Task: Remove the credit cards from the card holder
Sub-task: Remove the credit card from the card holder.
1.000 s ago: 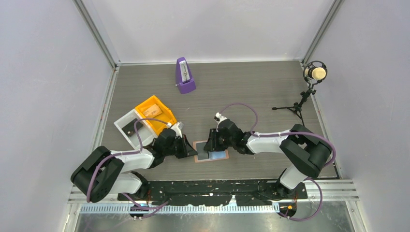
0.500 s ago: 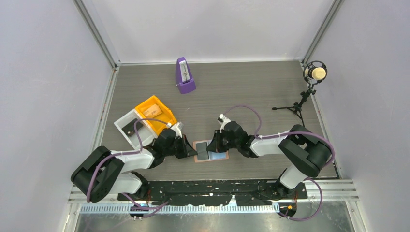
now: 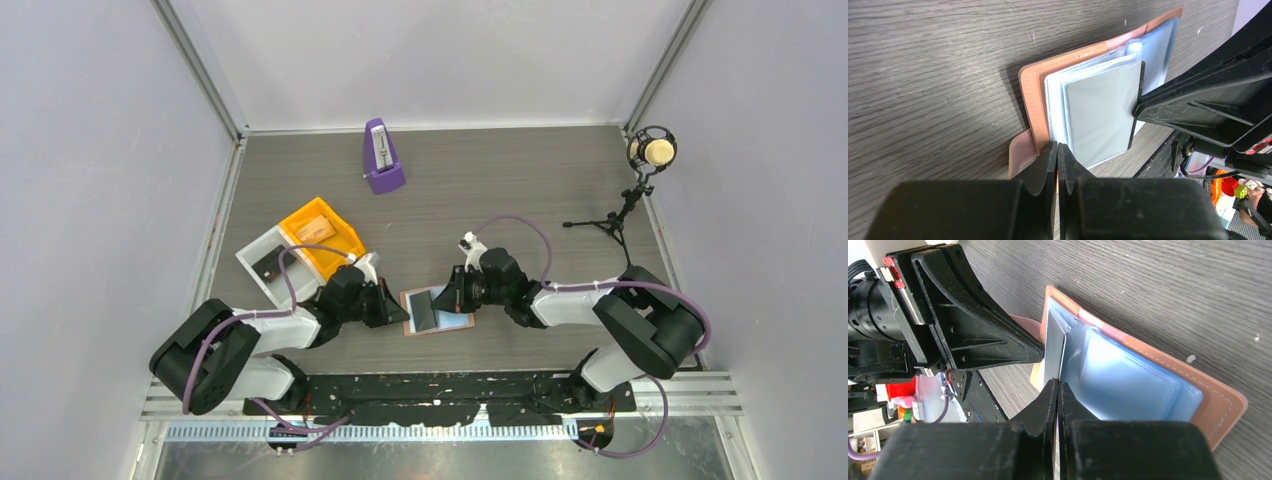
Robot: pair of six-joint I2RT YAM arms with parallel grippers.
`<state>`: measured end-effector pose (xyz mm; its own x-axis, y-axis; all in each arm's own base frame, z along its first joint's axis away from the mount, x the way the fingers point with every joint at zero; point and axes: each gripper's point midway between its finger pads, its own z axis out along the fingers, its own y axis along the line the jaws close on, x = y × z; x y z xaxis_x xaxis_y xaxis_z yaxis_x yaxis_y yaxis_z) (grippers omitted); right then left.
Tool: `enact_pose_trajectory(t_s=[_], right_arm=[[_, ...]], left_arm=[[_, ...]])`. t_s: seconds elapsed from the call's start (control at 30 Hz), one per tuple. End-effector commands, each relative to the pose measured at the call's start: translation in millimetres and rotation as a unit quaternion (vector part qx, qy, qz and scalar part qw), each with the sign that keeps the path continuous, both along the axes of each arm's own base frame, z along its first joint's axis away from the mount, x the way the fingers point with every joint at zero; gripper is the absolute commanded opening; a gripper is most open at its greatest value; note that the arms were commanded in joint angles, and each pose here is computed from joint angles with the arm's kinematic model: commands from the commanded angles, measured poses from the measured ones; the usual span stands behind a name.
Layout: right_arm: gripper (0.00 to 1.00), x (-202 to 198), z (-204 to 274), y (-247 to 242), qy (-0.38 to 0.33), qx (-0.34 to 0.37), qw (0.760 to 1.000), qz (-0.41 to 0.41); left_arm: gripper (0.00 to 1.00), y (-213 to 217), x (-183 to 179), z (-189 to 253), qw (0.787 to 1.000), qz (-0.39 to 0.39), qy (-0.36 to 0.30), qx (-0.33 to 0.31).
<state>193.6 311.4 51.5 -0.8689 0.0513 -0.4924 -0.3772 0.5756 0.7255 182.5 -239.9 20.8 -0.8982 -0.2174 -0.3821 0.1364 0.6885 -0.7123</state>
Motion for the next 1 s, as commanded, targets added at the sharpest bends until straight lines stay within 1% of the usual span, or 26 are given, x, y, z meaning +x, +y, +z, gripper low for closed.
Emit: enact_pose_trajectory(t_s=[0.0,0.27,0.33,0.37,0.4,0.43,0.57,0.6,0.63,0.73,0.8,0.97], right_arm=[[0.05,1,18,0,-0.024,0.022,0.999,0.016],[0.05,1,14,-6,-0.002,0.020,1.000,0.006],[0.07,-3,16,-2,0.014,0.038,0.999,0.009],[0.08,-3,23,4,0.019,0.061,0.998,0.012],[0.08,-3,26,7,0.017,0.076,0.997,0.015],[0.08,-5,28,9,0.033,0.088,0.995,0.015],[0.08,-7,28,14,0.058,0.126,0.990,0.016],[0.08,-7,30,14,0.055,0.135,0.989,0.016],[0.09,-9,27,13,0.061,0.136,0.989,0.016],[0.06,-6,23,9,0.058,0.134,0.989,0.005],[0.05,-4,18,5,0.060,0.127,0.990,-0.006],[0.07,0,13,-9,0.064,0.121,0.990,-0.025]], left_arm=[[0.04,17,-13,-29,0.998,0.008,0.035,0.053],[0.03,17,-13,-31,0.998,0.009,0.039,0.053],[0.03,16,-13,-30,0.998,0.010,0.039,0.052],[0.04,17,-13,-30,0.998,0.011,0.039,0.052],[0.03,16,-12,-30,0.998,0.011,0.039,0.052],[0.04,16,-12,-30,0.998,0.011,0.039,0.051],[0.04,15,-13,-30,0.998,0.011,0.041,0.051],[0.03,16,-13,-30,0.998,0.011,0.041,0.051],[0.03,15,-13,-30,0.998,0.010,0.041,0.051],[0.03,15,-13,-30,0.998,0.010,0.041,0.052],[0.03,16,-13,-31,0.998,0.010,0.042,0.054],[0.03,17,-13,-33,0.997,0.013,0.046,0.058]])
